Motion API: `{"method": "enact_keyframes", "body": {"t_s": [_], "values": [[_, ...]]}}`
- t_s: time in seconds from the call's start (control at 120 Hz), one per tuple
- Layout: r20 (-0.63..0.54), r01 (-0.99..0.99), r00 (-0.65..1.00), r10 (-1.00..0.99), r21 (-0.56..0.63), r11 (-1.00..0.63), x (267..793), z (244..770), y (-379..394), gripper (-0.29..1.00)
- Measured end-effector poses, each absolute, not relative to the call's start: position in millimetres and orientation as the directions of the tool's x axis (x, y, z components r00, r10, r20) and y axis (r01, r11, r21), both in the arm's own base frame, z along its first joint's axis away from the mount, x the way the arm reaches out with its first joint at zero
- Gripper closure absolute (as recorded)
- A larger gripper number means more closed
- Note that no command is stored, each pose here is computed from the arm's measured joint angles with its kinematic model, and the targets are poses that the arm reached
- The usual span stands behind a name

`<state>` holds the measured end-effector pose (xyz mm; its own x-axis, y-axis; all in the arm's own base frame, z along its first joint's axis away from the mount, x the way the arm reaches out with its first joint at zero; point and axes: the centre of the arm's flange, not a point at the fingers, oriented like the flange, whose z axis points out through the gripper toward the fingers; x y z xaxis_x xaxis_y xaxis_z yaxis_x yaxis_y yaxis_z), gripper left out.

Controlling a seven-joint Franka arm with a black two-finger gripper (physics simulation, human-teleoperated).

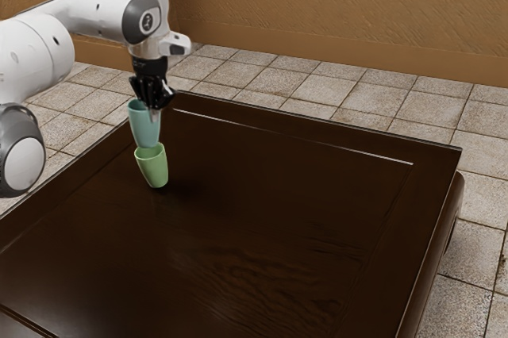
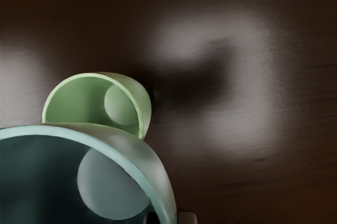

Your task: Place the right cup onto the left cup

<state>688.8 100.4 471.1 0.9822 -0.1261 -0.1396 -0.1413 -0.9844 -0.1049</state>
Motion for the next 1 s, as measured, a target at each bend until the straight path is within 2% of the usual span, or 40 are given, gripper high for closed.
{"method": "enact_keyframes", "body": {"t_s": [0.25, 0.492, 0.892, 0.942, 1.0], "values": [[-0.179, -0.128, 0.978, -0.108, -0.105, -0.986, 690, 453, 114, 0.79], [-0.162, -0.133, 0.98, -0.114, -0.108, -0.985, 701, 444, 117, 0.79], [-0.142, -0.131, 0.983, -0.119, -0.083, -0.988, 720, 400, 134, 0.78], [-0.137, -0.132, 0.983, -0.121, -0.074, -0.988, 721, 396, 133, 0.75], [-0.128, -0.134, 0.984, -0.126, -0.061, -0.989, 722, 394, 131, 0.63]]}}
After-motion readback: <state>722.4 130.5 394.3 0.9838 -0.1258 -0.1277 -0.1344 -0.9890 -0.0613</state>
